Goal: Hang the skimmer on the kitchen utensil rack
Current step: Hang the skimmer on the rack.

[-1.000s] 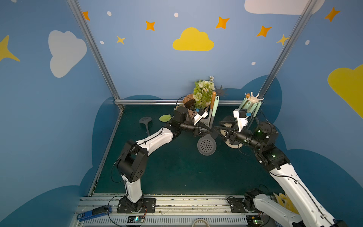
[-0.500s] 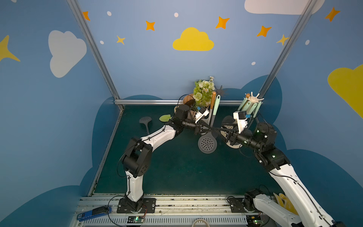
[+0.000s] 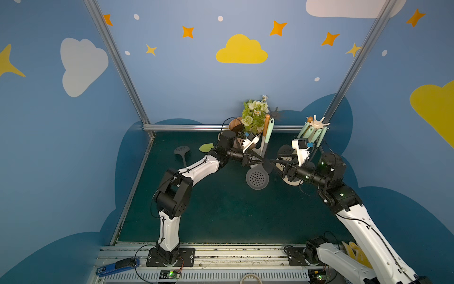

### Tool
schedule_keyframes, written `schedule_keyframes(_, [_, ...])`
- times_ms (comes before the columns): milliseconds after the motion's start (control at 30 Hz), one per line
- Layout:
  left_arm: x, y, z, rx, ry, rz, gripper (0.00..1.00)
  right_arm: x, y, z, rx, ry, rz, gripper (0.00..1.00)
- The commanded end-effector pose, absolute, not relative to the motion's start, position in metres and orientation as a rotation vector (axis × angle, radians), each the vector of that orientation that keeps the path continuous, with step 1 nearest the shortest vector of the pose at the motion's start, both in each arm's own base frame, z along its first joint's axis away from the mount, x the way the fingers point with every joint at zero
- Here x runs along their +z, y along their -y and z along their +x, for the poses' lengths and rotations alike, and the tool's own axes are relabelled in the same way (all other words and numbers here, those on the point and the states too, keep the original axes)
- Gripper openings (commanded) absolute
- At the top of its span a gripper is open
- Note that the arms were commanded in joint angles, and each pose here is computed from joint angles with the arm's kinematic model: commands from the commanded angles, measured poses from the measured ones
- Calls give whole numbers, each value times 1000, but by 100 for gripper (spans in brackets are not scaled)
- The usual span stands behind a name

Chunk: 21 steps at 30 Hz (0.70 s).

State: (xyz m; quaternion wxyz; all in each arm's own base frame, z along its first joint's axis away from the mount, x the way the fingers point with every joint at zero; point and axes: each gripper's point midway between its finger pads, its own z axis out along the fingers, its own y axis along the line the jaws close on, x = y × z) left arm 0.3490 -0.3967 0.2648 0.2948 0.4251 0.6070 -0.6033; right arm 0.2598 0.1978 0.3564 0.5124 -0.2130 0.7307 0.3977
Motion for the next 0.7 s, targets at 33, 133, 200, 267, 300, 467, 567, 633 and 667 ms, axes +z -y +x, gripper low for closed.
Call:
schedule_keyframes(33, [267, 395, 364, -1624, -1622, 1097, 7, 356, -198, 261, 961, -1747, -518, 65])
schedule_keyframes(133, [264, 396, 367, -1635, -1643, 1082, 9, 355, -197, 261, 960, -1748, -514, 65])
schedule_keyframes(200, [263, 396, 367, -1633, -1656, 1076, 10, 355, -197, 261, 958, -1748, -511, 65])
schedule_keyframes(267, [260, 395, 368, -1631, -1684, 1069, 13, 355, -197, 262, 959, -1749, -509, 65])
schedule_keyframes(300, [260, 395, 367, -1629, -1693, 1069, 16, 354, -197, 261, 960, -1748, -510, 65])
schedule_keyframes(467, [259, 392, 365, -1599, -1733, 1050, 31, 354, -197, 261, 963, -1744, -511, 66])
schedule_keyframes(567, [260, 390, 367, -1561, -1770, 1025, 42, 354, -197, 260, 964, -1740, -515, 66])
schedule_keyframes(633, [260, 387, 369, -1527, -1804, 1008, 52, 354, -196, 258, 962, -1734, -518, 67])
schedule_keyframes(667, [260, 386, 371, -1507, -1824, 999, 52, 354, -196, 258, 959, -1733, -518, 67])
